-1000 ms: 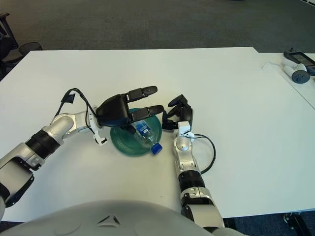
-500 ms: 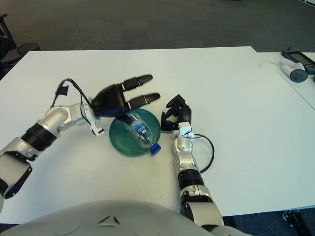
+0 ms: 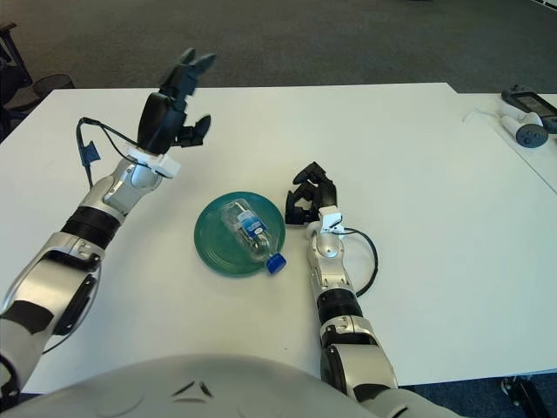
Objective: Put the bottle into the plate.
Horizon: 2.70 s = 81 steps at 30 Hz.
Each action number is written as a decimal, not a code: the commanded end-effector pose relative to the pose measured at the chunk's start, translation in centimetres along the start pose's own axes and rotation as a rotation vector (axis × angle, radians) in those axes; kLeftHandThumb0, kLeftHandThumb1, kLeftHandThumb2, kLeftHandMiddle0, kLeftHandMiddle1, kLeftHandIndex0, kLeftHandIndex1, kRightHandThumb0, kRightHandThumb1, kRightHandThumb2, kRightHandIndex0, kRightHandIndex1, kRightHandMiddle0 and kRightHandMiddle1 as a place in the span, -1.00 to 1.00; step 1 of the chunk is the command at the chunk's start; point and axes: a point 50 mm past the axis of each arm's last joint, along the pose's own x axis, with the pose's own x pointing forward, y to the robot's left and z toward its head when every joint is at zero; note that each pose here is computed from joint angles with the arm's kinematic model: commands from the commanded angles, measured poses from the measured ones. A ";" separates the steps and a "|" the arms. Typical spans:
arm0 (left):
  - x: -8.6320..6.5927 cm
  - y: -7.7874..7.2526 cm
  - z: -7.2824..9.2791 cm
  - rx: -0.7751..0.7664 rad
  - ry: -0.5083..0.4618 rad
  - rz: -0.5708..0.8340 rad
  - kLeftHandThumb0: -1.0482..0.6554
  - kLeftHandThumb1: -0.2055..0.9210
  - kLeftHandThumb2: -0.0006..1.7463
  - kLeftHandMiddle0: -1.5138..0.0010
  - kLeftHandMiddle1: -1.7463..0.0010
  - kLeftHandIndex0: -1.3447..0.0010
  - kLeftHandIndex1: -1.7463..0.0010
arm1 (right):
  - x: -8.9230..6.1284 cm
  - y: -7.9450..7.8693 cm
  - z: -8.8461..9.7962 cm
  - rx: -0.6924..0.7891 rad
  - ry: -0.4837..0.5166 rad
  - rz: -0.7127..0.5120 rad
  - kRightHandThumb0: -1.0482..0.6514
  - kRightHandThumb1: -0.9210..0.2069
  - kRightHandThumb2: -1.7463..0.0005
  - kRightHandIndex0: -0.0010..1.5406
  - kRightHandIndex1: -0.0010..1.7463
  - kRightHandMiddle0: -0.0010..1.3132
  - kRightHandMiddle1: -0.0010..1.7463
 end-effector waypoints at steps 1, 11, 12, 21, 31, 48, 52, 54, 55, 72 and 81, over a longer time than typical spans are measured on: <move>0.4 2.1 -0.8 -0.193 0.144 0.224 -0.57 1.00 -0.08 0.72 -0.76 0.94 -0.88 | -3.5 -1.2 -5.1 -0.003 0.292 -0.053 0.23 0.49 -0.77 0.08 0.86 -0.15 1.00; -1.2 2.7 -1.4 -0.315 0.311 0.375 -0.20 1.00 -0.40 0.43 -0.99 0.70 -1.00 | -3.7 -1.4 -5.0 0.007 0.298 -0.057 0.23 0.41 -0.72 0.04 0.87 -0.20 1.00; -1.6 2.6 -1.6 -0.317 0.326 0.381 -0.20 1.00 -0.40 0.42 -1.00 0.70 -1.00 | -3.8 -1.4 -5.0 0.008 0.298 -0.056 0.23 0.40 -0.72 0.04 0.87 -0.21 1.00; -4.5 2.3 -3.1 -0.276 0.388 0.333 -0.22 0.61 -0.07 0.08 -1.00 0.51 -1.00 | -4.0 -1.4 -4.8 0.009 0.306 -0.059 0.23 0.38 -0.70 0.03 0.86 -0.22 1.00; -7.4 1.8 -3.6 -0.235 0.405 0.262 -0.26 0.25 0.24 -0.32 -1.00 0.31 -1.00 | -4.2 -1.4 -4.8 0.008 0.316 -0.054 0.23 0.37 -0.70 0.02 0.87 -0.23 1.00; -11.3 1.8 -4.7 -0.127 0.469 0.087 -0.27 0.15 0.32 -0.43 -1.00 0.25 -1.00 | -4.2 -1.3 -4.7 -0.002 0.318 -0.055 0.23 0.36 -0.69 0.02 0.86 -0.23 1.00; -12.5 1.6 -5.3 -0.096 0.507 0.027 -0.27 0.13 0.34 -0.43 -1.00 0.23 -1.00 | -4.1 -1.2 -4.6 -0.007 0.317 -0.052 0.23 0.37 -0.69 0.03 0.85 -0.22 1.00; -13.5 1.3 -5.8 -0.088 0.541 0.005 -0.27 0.12 0.34 -0.43 -1.00 0.23 -1.00 | -4.1 -1.2 -4.7 -0.007 0.318 -0.050 0.23 0.37 -0.69 0.03 0.85 -0.22 1.00; -13.8 1.2 -5.9 -0.087 0.548 0.001 -0.27 0.12 0.34 -0.43 -1.00 0.23 -1.00 | -4.1 -1.2 -4.7 -0.007 0.318 -0.049 0.23 0.38 -0.69 0.03 0.85 -0.22 1.00; -16.0 -1.8 -5.9 -0.149 0.674 -0.099 -0.28 0.09 0.37 -0.47 -1.00 0.21 -1.00 | -3.9 -1.3 -4.5 -0.002 0.319 -0.049 0.23 0.37 -0.69 0.02 0.87 -0.23 1.00; -16.7 -3.2 -5.8 -0.214 0.727 -0.116 -0.28 0.07 0.38 -0.46 -1.00 0.20 -1.00 | -3.9 -1.4 -4.5 -0.002 0.319 -0.055 0.23 0.36 -0.68 0.02 0.86 -0.23 1.00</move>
